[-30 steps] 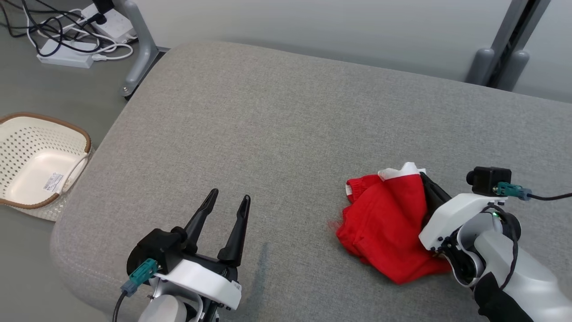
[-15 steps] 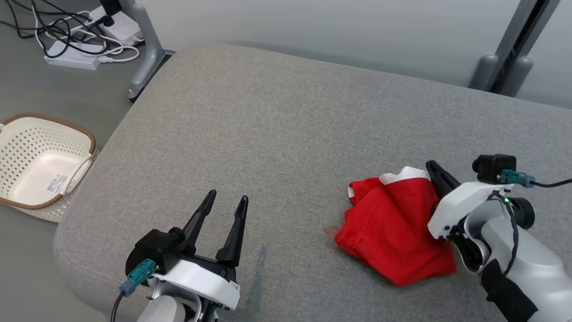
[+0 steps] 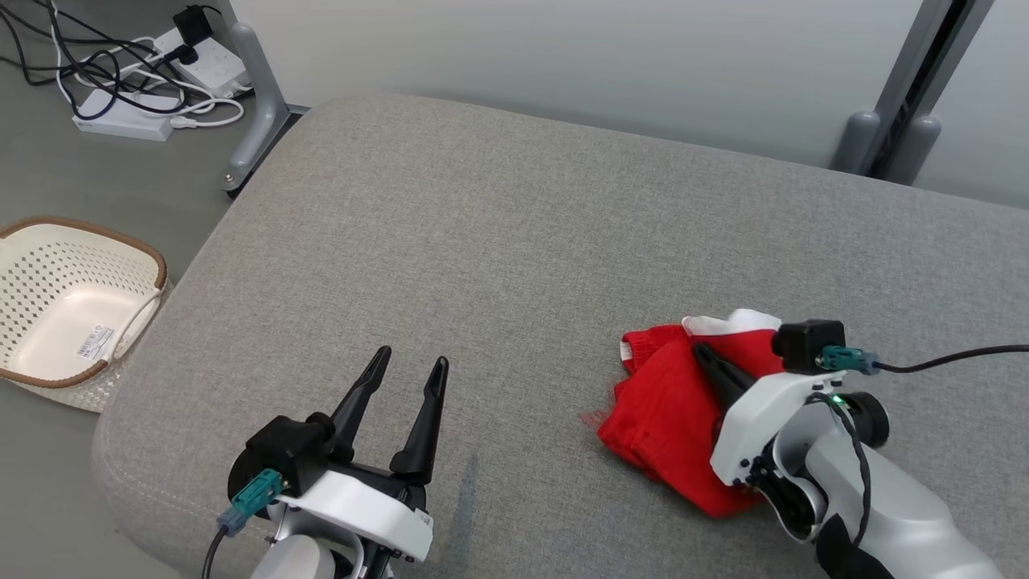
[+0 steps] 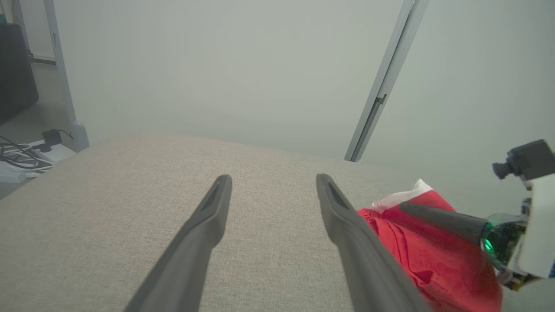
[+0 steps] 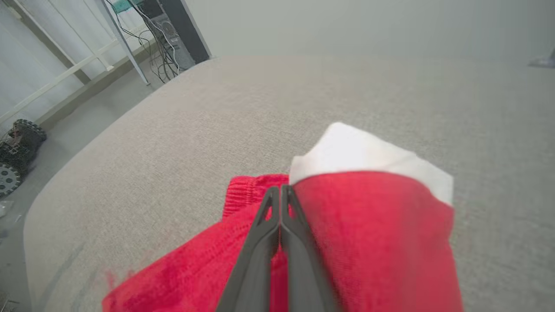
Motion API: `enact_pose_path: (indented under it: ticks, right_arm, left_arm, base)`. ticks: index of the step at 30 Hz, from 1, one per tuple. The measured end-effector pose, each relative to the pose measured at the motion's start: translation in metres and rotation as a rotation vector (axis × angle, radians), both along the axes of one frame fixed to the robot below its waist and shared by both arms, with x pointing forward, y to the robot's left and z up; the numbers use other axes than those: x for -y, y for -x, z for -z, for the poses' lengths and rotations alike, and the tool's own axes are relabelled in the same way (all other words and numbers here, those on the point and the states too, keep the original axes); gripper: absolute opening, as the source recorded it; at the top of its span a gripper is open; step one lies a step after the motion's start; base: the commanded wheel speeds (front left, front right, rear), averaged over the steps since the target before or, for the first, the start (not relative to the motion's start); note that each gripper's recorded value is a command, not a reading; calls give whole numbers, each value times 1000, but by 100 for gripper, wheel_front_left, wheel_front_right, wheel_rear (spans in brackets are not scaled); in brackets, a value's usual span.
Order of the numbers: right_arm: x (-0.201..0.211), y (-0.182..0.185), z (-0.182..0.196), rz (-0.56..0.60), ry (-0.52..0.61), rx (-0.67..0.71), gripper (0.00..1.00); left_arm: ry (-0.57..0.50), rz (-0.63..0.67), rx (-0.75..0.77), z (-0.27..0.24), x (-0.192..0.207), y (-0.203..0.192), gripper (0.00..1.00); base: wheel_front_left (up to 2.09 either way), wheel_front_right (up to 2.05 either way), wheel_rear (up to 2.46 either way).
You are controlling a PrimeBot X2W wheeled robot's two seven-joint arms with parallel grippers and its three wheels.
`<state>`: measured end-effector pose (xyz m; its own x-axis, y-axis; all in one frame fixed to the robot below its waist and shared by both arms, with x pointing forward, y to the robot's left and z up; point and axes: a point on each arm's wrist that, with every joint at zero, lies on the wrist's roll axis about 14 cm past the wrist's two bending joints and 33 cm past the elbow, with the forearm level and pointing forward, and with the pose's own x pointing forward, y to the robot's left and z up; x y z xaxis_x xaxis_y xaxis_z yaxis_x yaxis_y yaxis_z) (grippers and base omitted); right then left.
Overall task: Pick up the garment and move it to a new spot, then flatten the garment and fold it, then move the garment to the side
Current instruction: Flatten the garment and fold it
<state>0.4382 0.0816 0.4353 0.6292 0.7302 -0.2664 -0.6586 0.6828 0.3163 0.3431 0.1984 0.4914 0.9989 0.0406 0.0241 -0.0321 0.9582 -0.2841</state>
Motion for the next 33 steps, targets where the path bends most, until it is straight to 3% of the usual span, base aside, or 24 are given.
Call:
enact_pose_path:
  ticks: [6, 16, 24, 33]
  right_arm:
    - [21, -3, 29, 49, 90, -72, 0]
    - [25, -7, 41, 84, 119, -134, 0]
    - [11, -5, 54, 28, 174, -168, 0]
    - [-28, 10, 41, -70, 84, -150, 0]
  left_arm:
    - [-1, -15, 0, 0, -5, 3, 100]
    - [3, -10, -21, 7, -2, 3, 100]
    - [8, -20, -30, 8, -6, 0, 100]
    - [13, -40, -45, 12, -11, 3, 100]
  base:
    - [0, 0, 0]
    - [0, 0, 0]
    - [0, 0, 0]
    - [0, 0, 0]
